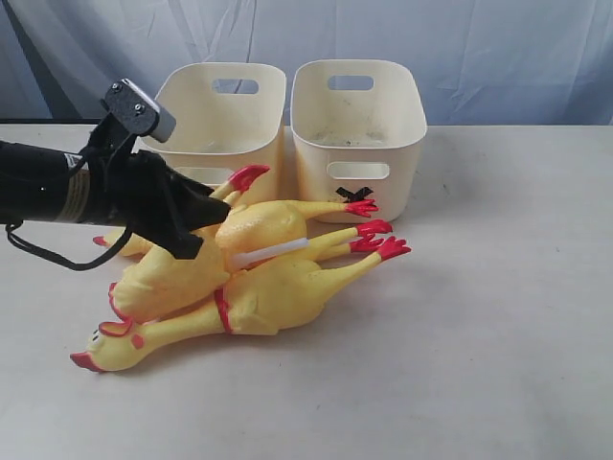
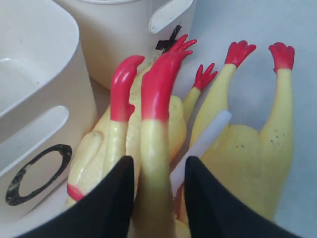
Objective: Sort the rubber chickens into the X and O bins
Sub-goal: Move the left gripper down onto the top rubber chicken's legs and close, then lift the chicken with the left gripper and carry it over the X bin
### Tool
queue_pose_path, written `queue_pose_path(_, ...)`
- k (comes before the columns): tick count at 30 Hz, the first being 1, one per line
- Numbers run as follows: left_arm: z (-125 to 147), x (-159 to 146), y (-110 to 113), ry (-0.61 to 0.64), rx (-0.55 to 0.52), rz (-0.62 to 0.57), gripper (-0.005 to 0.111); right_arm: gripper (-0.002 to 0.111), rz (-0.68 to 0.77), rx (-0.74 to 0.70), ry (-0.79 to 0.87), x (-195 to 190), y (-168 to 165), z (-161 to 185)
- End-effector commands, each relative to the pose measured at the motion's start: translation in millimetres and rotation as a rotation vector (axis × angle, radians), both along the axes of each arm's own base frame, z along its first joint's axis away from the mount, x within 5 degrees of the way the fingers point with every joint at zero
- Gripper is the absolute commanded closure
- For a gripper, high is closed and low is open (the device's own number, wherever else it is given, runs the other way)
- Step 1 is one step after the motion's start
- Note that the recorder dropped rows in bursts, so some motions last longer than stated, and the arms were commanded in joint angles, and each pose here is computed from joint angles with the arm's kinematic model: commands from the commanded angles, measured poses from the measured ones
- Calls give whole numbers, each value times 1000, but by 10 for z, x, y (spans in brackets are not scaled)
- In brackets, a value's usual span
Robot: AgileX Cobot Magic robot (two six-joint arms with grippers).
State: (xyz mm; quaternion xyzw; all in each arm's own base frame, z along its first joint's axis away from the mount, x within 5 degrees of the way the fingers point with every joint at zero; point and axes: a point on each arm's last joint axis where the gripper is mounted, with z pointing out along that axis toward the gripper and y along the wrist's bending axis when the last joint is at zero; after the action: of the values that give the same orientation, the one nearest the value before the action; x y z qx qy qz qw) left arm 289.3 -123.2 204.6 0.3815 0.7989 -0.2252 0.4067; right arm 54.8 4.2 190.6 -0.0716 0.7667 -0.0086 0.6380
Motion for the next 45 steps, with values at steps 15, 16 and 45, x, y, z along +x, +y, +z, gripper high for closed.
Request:
queue_pose_path(15, 397, -57, -57, -42, -95, -34, 107, 109, -4, -7, -7, 0, -4, -17)
queue_pose_path(16, 480, -75, -58, -57, -111, -33, 107, 109, -4, -7, -7, 0, -4, -17)
queue_pose_path(45, 1374, 264, -797, -651, -491, -95, 107, 109, -4, -7, -7, 0, -4, -17)
